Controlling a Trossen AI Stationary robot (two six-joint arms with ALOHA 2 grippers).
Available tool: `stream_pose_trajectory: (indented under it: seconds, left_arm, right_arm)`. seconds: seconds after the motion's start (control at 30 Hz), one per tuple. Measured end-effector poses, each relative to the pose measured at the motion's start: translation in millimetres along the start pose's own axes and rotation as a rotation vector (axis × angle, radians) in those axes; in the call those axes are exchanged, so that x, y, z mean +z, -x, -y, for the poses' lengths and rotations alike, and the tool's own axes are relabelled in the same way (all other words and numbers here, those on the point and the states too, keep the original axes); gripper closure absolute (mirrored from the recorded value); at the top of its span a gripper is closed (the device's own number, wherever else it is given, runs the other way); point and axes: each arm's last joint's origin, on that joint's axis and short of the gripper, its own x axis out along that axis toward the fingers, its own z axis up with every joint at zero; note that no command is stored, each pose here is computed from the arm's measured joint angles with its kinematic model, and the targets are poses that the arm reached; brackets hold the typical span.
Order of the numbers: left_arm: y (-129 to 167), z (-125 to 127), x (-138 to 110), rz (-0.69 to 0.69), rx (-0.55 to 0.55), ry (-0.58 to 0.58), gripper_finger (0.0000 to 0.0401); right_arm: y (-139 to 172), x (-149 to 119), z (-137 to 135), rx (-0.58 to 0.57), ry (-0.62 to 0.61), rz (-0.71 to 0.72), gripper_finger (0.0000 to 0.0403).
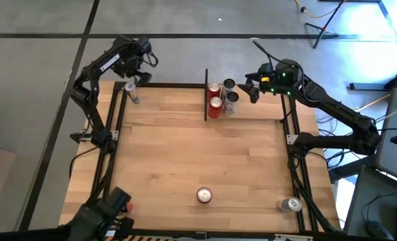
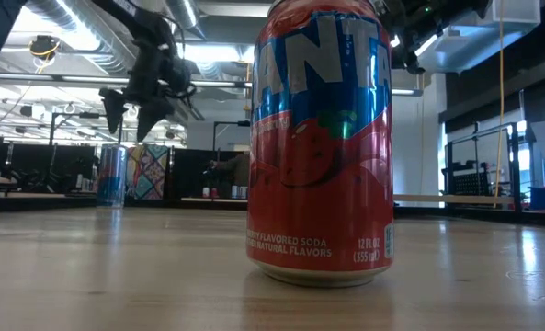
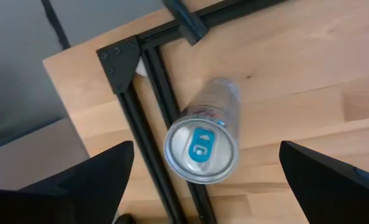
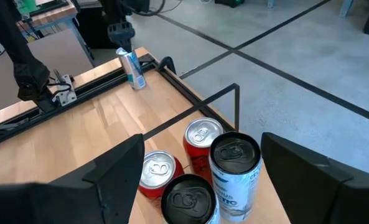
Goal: Place canned beverage on shelf
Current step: Put the top white-blue soda can on the shelf
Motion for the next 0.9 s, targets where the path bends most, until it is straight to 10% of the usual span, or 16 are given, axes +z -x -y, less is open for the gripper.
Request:
stream_pose_trajectory:
  seconds: [0.9]
  left_arm:
    - [-62, 23, -6, -0.251, 0.029, -0.103, 0.0059]
  right_arm:
    - [0, -2, 0, -0.001, -0.002, -0.025, 0.0091]
